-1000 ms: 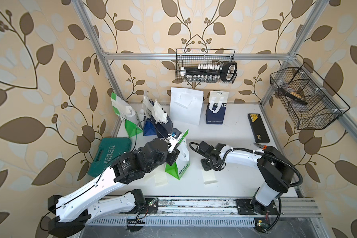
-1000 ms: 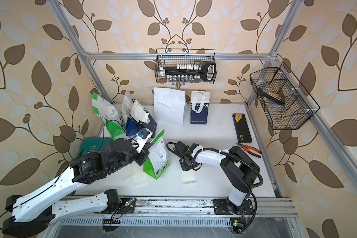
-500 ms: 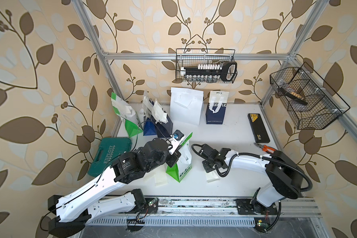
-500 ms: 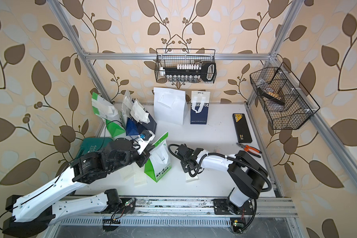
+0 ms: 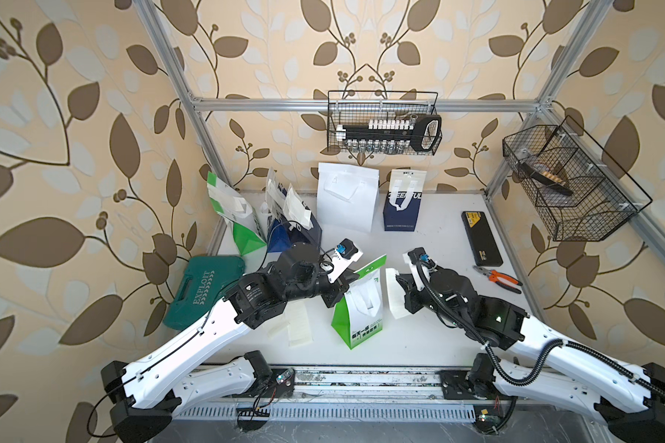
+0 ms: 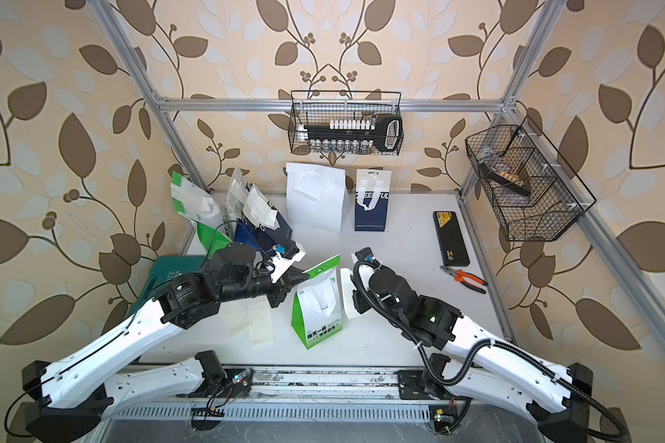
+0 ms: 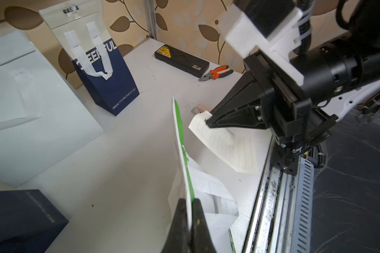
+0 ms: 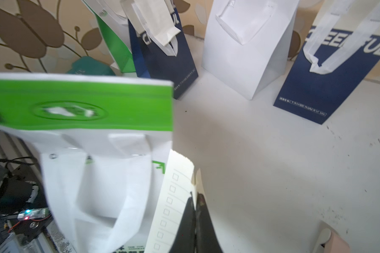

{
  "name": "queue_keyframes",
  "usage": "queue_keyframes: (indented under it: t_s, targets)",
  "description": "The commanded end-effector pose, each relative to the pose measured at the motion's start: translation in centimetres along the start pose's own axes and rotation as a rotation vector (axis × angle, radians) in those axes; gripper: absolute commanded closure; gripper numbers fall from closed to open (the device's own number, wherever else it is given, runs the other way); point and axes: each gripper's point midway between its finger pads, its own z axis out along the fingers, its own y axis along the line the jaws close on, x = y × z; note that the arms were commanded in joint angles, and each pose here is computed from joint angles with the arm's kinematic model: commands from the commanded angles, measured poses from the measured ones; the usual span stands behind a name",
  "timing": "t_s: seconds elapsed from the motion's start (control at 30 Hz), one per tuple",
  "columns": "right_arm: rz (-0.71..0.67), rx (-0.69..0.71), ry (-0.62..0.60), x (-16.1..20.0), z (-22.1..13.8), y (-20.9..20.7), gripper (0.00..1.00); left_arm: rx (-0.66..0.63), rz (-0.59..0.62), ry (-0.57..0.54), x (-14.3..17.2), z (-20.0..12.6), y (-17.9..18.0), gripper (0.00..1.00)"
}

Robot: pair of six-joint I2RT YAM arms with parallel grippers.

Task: Staple the receipts to the bags
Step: Pick up the receipt from the center of the board, then place the takeout bag at the center of the board.

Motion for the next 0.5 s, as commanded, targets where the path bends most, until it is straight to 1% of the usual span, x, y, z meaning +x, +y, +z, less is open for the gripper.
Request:
queue_keyframes:
  t_s: [0.0,0.07,0.13,0.23,0.33,0.47]
  targets:
    - [-0.052,-0.021,-0.071,-1.7,-0.7,0.7,1.0,0.093,0.027,-0.058,-0.9,0.9,-1.0,1.0]
    - [-0.061,0.004,-0.086,-2.0,-0.9,0.3,1.0,0.057,0.027,-0.059,-0.8,1.5,-0.1,1.0]
    - [-0.07,0.024,-0.092,-2.0,-1.0,-0.1,1.0,0.024,0.033,-0.082,-1.4,1.9,0.6,1.0]
    - [-0.064,0.016,-0.103,-2.1,-1.5,-0.2,1.0,0.031,0.042,-0.096,-2.5,2.0,0.6,1.0]
    - [-0.06,0.033,-0.089,-1.3,-1.6,-0.7,1.0,0.023,0.032,-0.057,-1.2,2.2,0.7,1.0]
    - [-0.045,0.038,-0.093,-0.5,-1.9,-1.2,1.0,-0.001,0.005,-0.043,0.1,2.2,1.1,1.0]
